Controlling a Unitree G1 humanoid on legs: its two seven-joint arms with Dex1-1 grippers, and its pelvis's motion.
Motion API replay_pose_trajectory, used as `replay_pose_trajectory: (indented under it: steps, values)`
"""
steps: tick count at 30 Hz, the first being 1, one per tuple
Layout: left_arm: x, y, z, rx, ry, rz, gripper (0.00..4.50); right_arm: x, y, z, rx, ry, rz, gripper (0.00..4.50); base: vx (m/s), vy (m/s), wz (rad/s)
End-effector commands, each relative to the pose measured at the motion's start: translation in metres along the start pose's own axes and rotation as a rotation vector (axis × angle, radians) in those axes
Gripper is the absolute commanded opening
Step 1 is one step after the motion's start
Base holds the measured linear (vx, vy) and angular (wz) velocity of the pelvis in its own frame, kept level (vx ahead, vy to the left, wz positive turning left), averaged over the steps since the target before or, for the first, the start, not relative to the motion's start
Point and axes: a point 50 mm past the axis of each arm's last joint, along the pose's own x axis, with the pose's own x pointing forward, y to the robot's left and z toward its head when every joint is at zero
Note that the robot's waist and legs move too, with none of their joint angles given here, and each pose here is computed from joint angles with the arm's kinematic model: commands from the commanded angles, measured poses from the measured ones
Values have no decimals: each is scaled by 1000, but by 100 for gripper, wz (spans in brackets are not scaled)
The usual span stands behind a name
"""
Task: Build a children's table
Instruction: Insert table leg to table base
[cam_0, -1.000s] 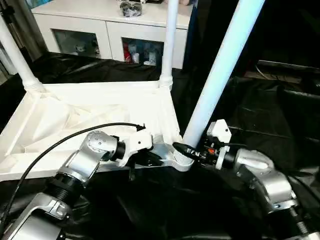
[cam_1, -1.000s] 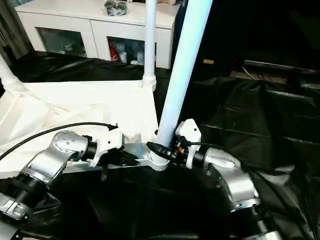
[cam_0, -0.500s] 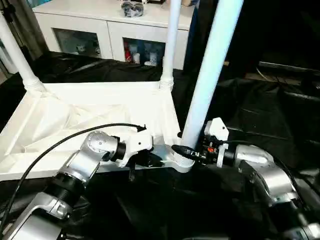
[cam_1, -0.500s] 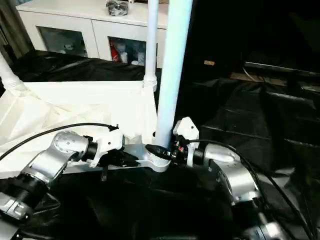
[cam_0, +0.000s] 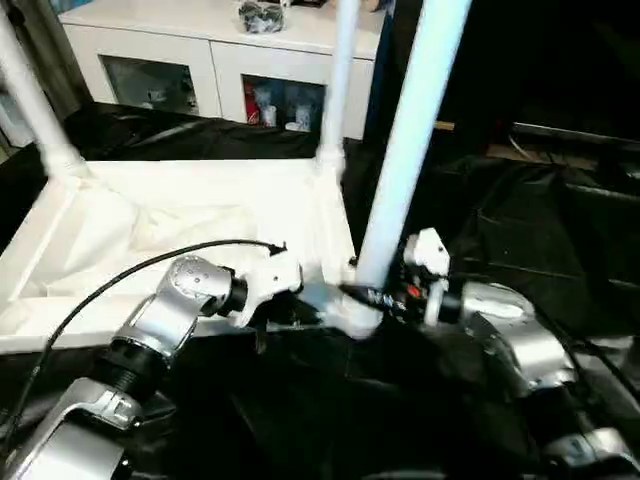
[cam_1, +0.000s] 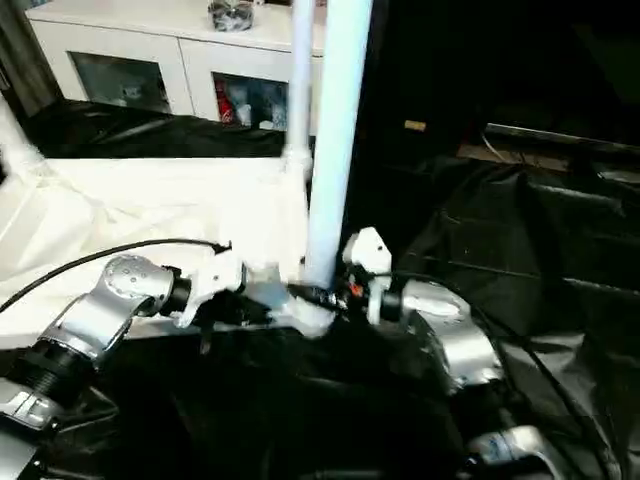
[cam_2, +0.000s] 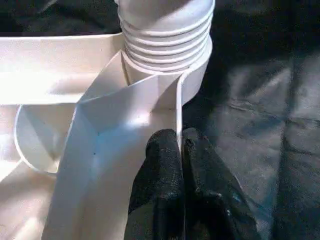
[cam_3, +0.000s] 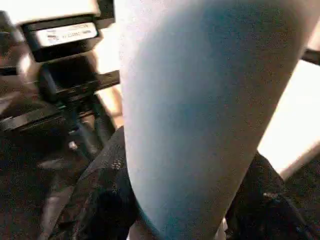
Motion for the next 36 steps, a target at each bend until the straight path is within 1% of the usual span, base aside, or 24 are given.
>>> replay_pose_trajectory:
  steps: [1, 2, 3, 5, 6, 7, 9, 10, 11, 12, 14, 18, 22, 24, 25, 26, 27, 28, 30, 32, 35, 36]
  values:
    - [-2, 12, 24, 28, -58, 87, 0, -4, -3, -34, 75, 164, -123, 189, 0, 0, 0]
    - [1, 14, 30, 2, -72, 125, 0, 1, -5, -35, 104, 158, -186, 189, 0, 0, 0]
    - [1, 14, 30, 2, -72, 125, 0, 1, -5, -35, 104, 158, -186, 189, 0, 0, 0]
    - [13, 17, 38, -59, -68, 204, 0, 15, -8, -37, 177, 166, -296, 189, 0, 0, 0]
    - [18, 17, 40, -79, -59, 227, 0, 21, -8, -39, 195, 179, -333, 189, 0, 0, 0]
    - [19, 17, 40, -83, -57, 233, 0, 22, -9, -40, 200, 183, -342, 189, 0, 0, 0]
    - [30, 16, 43, -108, -38, 278, 0, 32, -9, -43, 228, 216, -408, 189, 0, 0, 0]
    - [30, 16, 43, -108, -38, 278, 0, 32, -9, -43, 228, 216, -408, 189, 0, 0, 0]
    - [42, 16, 46, -128, -22, 313, 0, 43, -9, -43, 252, 236, -463, 189, 0, 0, 0]
    - [45, 17, 48, -136, -17, 329, 0, 47, -8, -42, 270, 237, -477, 189, 0, 0, 0]
    - [47, 19, 48, -138, -12, 345, 0, 50, -7, -42, 287, 236, -486, 189, 0, 0, 0]
    - [46, 22, 48, -141, 3, 372, 0, 54, -4, -42, 266, 262, -482, 189, 0, 0, 0]
    - [44, 23, 46, -151, 14, 390, 0, 57, -3, -43, 276, 257, -488, 189, 0, 0, 0]
    - [45, 24, 46, -153, 18, 396, 0, 58, -4, -45, 250, 303, -517, 189, 0, 0, 0]
    - [45, 24, 46, -153, 18, 396, 0, 58, -4, -45, 253, 301, -514, 189, 0, 0, 0]
    - [45, 24, 46, -151, 17, 394, 0, 59, -3, -44, 277, 284, -492, 189, 0, 0, 0]
    - [45, 24, 46, -145, 14, 387, 0, 60, -3, -42, 295, 260, -480, 224, 0, 0, 0]
    - [45, 24, 46, -145, 14, 387, 0, 60, -3, -42, 295, 260, -480, 245, 0, 0, 0]
    - [44, 23, 46, -138, 9, 374, 0, 61, -3, -39, 303, 238, -474, 245, 0, 0, 0]
    - [44, 22, 47, -134, 0, 361, 0, 61, -5, -36, 298, 225, -471, 277, 0, 0, 0]
    - [44, 21, 48, -121, -17, 343, 0, 62, -6, -32, 290, 196, -449, 296, 0, 0, 0]
    - [43, 21, 49, -111, -24, 333, 0, 62, -7, -29, 292, 179, -444, 296, 0, 0, 0]
